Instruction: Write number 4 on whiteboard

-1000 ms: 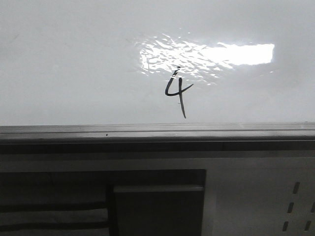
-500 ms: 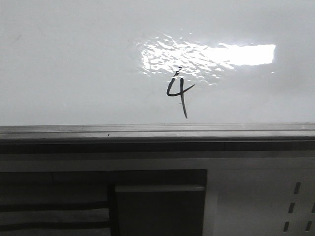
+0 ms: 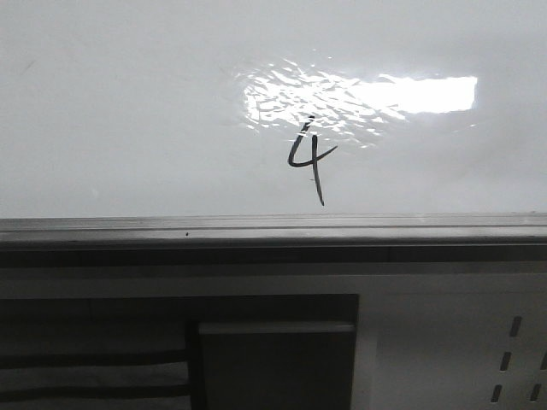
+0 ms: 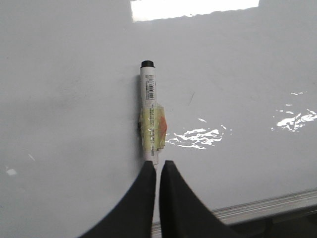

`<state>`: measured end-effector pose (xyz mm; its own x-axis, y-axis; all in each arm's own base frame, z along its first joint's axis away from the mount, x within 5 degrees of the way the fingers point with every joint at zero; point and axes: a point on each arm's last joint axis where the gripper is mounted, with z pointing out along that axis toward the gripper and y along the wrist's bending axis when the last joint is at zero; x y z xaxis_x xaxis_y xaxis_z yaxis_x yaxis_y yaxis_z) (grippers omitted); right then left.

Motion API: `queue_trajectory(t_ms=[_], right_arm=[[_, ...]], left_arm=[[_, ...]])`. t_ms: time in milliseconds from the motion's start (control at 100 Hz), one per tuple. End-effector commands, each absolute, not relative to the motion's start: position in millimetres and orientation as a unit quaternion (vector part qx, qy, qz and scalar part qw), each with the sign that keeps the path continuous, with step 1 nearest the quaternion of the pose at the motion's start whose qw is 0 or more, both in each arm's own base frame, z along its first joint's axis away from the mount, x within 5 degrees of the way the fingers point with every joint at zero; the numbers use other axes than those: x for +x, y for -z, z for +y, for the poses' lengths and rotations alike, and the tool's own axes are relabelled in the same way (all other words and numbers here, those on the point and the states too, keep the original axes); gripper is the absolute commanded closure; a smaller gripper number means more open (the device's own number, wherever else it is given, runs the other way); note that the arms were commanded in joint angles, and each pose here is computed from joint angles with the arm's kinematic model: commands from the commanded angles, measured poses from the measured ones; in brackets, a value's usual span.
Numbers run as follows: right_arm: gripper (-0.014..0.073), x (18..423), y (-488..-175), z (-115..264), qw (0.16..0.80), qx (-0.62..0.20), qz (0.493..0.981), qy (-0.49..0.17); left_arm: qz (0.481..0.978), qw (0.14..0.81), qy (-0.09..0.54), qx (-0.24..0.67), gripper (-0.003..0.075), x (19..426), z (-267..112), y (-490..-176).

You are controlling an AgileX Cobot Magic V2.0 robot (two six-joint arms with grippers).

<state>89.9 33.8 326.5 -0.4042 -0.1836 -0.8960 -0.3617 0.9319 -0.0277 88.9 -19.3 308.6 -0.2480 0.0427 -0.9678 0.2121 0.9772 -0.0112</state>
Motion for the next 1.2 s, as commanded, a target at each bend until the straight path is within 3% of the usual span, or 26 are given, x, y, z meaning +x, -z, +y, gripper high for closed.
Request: queue_trajectory(t_ms=[0, 250, 510, 1030, 1190], right_arm=[[0.0666, 92.1, -337.8, 33.3, 0.549, -0.16, 0.816, -0.082], [0.0666, 92.1, -337.8, 33.3, 0.549, -0.16, 0.816, -0.082], [0.0666, 92.0, -337.7, 33.2, 0.549, -0.16, 0.816, -0.082], [0.0666, 92.0, -337.7, 33.2, 0.549, -0.16, 0.816, -0.082], [0.0666, 92.0, -337.7, 33.2, 0.549, -0.16, 0.816, -0.082]], left_arm=[[0.755, 0.648, 0.076, 0.062, 0.0741, 89.9, -18.1, -324.9], [0.741, 0.664, 0.076, 0.061, 0.0741, 78.9, -16.5, -320.2], [0.72, 0.689, 0.059, 0.05, 0.0741, 54.1, -11.0, -284.5], [0.657, 0.753, 0.03, 0.016, 0.0741, 57.5, -3.7, -214.5], [0.661, 0.749, 0.032, 0.01, 0.0741, 57.5, -3.3, -211.3]])
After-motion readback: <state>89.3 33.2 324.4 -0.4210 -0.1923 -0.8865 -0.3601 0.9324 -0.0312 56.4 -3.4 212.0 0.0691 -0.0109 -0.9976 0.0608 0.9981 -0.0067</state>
